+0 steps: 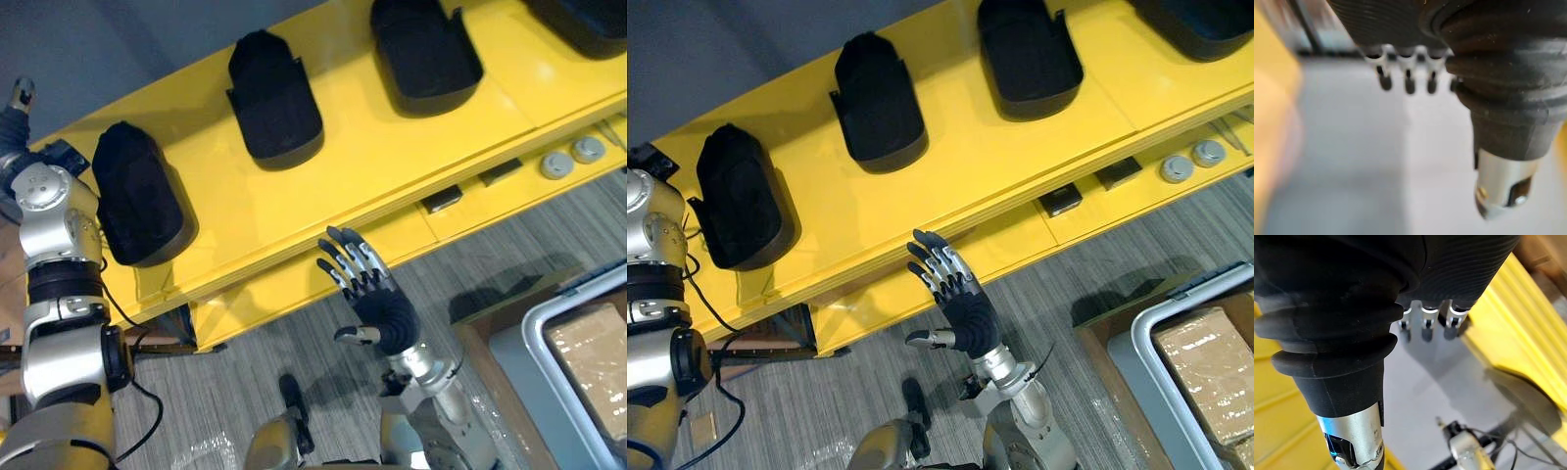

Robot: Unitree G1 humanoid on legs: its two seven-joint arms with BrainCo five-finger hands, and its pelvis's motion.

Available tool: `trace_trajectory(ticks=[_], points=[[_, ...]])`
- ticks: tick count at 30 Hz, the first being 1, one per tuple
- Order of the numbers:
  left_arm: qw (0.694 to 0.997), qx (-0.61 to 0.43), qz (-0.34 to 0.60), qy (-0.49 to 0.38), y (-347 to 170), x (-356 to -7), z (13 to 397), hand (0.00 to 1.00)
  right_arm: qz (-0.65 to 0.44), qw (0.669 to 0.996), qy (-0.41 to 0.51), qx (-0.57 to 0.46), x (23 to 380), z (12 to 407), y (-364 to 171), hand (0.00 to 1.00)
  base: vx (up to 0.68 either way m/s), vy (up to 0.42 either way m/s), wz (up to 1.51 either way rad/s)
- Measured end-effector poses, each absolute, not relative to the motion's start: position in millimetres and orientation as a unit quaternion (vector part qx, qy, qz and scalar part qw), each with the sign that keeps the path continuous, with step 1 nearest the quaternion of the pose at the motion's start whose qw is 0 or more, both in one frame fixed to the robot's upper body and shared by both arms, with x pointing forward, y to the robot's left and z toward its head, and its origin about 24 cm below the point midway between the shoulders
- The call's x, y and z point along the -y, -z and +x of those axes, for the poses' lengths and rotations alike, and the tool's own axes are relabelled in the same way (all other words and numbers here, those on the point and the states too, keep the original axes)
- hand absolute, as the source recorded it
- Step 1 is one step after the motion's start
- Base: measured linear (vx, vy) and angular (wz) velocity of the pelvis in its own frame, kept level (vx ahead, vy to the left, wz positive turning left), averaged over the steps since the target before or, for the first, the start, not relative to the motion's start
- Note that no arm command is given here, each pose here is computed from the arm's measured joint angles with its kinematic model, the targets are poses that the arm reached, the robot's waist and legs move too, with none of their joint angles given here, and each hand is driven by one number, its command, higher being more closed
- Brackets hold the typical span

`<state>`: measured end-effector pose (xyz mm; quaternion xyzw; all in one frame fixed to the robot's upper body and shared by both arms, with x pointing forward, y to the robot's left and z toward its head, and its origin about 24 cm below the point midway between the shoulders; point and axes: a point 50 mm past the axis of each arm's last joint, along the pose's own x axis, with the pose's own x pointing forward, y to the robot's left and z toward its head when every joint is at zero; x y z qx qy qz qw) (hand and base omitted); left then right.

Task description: Walk over and take plastic housings, then place them on the shelf

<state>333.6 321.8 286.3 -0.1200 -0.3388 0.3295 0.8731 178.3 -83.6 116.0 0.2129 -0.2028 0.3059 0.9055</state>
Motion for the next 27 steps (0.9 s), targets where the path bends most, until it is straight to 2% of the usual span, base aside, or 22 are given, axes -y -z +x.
trace_trajectory(ticks=[3,5,7,9,12,17,20,21,24,27], points=[[0.879,0.39,-0.141,-0.237,-272.7,-288.1,322.4,0.0,0.196,0.901,-0.324,0.212,88.2,180.4,-116.2,0.0,0.03,0.005,-0.04],[0.889,0.383,-0.15,-0.203,-243.0,-272.0,308.7,0.0,0.188,0.896,-0.342,0.213,86.1,179.1,-114.9,0.0,0.05,-0.01,0.11],[0.9,0.357,-0.186,-0.169,-197.5,-245.5,277.4,0.0,0.166,0.901,-0.343,0.207,87.4,180.7,-110.3,0.0,0.03,-0.028,0.41],[0.914,0.311,-0.192,-0.175,-158.0,-227.7,247.2,0.0,0.14,0.912,-0.325,0.207,92.2,184.5,-108.1,0.0,-0.01,-0.016,0.58],[0.936,0.171,-0.199,-0.234,-87.9,-221.4,200.4,0.0,0.106,0.929,-0.3,0.188,96.0,193.0,-96.7,0.0,-0.06,-0.011,0.56],[0.937,-0.014,-0.172,-0.303,-22.4,-223.4,146.9,0.0,0.072,0.934,-0.295,0.188,85.4,217.0,-95.2,0.0,-0.02,-0.017,0.59],[0.938,-0.082,-0.164,-0.293,5.9,-215.8,130.8,0.0,0.05,0.945,-0.272,0.177,80.6,236.9,-90.3,0.0,0.02,-0.028,0.54],[0.944,-0.099,-0.149,-0.277,13.3,-210.4,127.7,0.0,0.039,0.95,-0.26,0.166,79.3,243.8,-85.6,1.0,-0.01,-0.027,0.48],[0.957,-0.12,-0.115,-0.236,25.2,-198.3,124.1,0.0,0.019,0.959,-0.243,0.142,75.2,255.6,-75.0,1.0,-0.01,-0.013,0.14],[0.957,-0.143,-0.119,-0.221,36.3,-193.0,121.9,0.0,0.001,0.966,-0.232,0.117,70.8,262.8,-62.9,1.0,-0.04,-0.022,0.11]])
